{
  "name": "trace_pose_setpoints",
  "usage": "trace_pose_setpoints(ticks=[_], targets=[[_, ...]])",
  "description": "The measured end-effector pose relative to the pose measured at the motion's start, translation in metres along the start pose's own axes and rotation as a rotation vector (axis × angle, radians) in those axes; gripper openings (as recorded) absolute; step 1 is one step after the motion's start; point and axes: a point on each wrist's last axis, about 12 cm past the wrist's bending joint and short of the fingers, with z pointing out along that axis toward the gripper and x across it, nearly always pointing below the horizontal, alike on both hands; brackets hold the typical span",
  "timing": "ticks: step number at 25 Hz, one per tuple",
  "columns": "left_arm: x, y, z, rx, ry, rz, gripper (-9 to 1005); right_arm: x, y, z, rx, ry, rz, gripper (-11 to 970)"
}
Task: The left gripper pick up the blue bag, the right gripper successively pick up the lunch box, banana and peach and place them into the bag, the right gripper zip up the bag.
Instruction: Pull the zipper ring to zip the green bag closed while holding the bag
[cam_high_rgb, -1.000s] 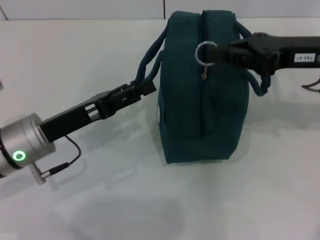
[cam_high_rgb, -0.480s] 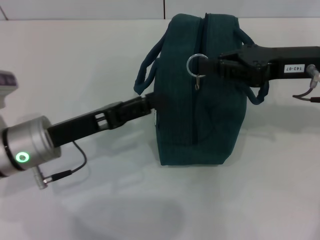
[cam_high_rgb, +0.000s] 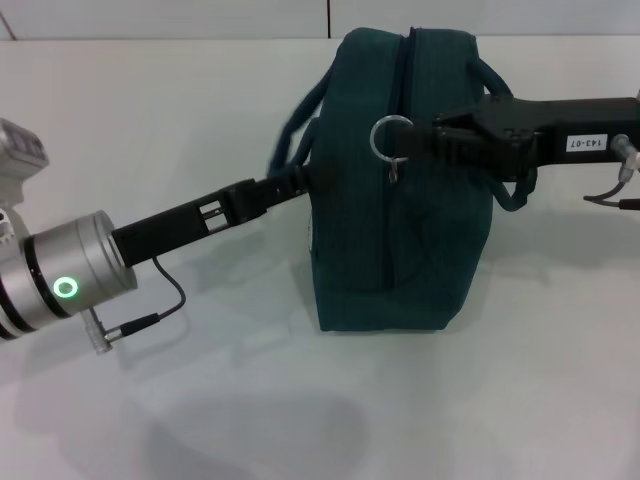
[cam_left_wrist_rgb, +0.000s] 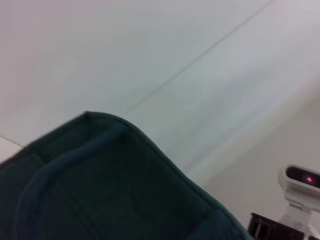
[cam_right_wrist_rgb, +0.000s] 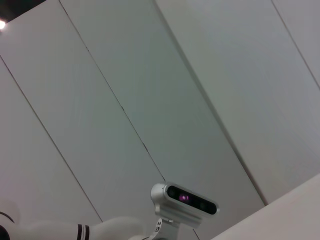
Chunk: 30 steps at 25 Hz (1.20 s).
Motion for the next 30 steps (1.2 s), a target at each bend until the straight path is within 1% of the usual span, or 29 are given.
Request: trace_pose_setpoints(ticks=[5, 9, 21, 26, 30], targets=[[-0.003, 0.002, -0.001, -0.016, -0.02, -0.01, 748, 0.0, 0.0, -0.001, 0.0, -0.006, 0.002, 7], [-0.003, 0.002, 0.0, -0.015, -0.012, -0.008, 713, 0.0, 0.0, -0.001, 0.003, -0.009, 0.002, 7], [-0.002, -0.003, 0.009, 0.027, 0.02, 0.027, 607, 0.002, -0.002, -0.005, 0.028, -0.02, 0.012, 7], [-0.002, -0.003, 0.011, 0.031, 0.022, 0.03, 384, 0.003, -0.003, -0.007, 0.031, -0.02, 0.015, 7], [-0.002, -0.004, 0.012, 0.034, 0.022, 0.036, 297, 0.001, -0.003, -0.01, 0.04, -0.029, 0.014, 7]])
